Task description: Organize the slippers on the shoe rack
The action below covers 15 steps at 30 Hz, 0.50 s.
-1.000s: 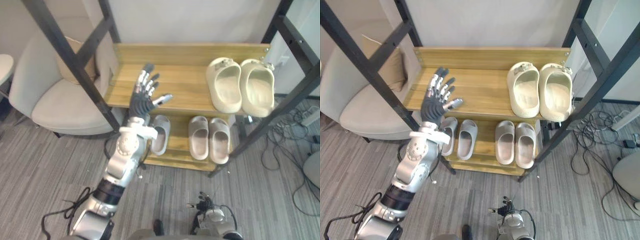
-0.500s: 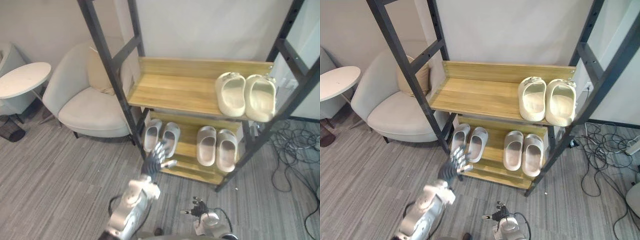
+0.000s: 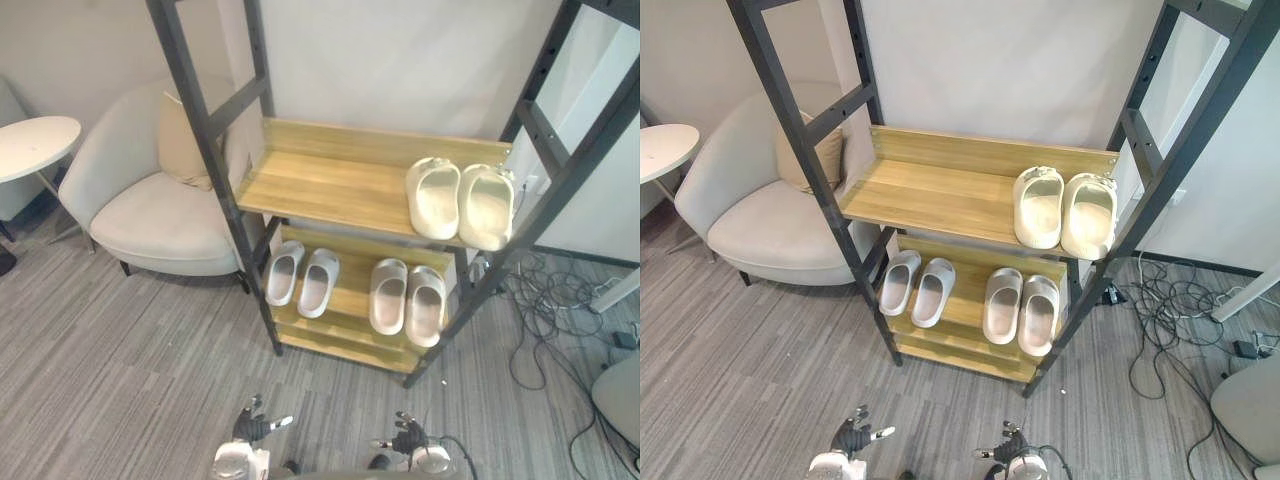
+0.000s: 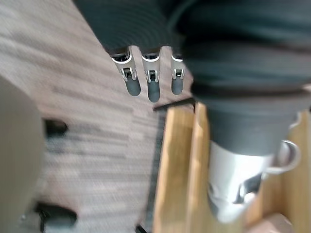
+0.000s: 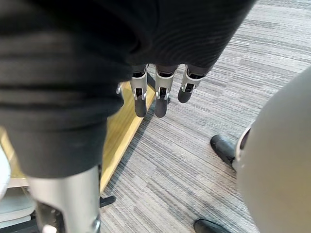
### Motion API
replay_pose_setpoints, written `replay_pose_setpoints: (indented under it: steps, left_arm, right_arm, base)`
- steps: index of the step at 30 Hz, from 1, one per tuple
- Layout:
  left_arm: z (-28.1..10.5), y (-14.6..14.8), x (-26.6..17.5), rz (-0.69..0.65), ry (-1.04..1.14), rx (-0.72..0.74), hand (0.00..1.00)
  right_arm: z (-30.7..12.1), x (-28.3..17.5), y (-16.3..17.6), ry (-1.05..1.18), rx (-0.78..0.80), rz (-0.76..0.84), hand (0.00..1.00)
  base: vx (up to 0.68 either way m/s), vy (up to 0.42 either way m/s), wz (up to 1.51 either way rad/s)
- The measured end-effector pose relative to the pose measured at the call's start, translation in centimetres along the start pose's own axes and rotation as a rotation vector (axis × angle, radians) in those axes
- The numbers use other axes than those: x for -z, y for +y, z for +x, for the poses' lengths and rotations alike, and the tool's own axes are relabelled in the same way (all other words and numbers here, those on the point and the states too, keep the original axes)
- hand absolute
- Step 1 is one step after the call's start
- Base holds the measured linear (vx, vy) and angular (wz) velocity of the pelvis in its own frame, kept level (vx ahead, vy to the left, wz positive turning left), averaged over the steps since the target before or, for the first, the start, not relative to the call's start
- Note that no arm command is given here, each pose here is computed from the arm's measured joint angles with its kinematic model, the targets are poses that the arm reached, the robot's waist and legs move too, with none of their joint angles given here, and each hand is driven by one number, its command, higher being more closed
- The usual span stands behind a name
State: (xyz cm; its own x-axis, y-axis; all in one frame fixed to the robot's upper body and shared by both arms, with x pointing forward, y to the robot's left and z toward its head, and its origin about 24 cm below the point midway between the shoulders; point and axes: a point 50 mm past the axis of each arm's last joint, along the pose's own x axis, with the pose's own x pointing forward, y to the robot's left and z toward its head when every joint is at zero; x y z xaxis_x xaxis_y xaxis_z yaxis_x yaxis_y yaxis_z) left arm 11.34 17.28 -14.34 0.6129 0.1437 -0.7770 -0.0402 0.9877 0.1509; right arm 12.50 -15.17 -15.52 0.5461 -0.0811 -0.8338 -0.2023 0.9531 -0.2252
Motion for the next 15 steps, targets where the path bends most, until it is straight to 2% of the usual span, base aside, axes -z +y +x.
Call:
replay_pose_setpoints:
  steps: [15]
  left_arm:
    - [0.39,0.33,0.42,-0.019,0.041,-0.071,0.00]
  right_arm:
    - [0.07,-0.17,-0.48,-0.011,0.016,0.005,0.00]
  base:
    - [0.05,0.031,-0.13]
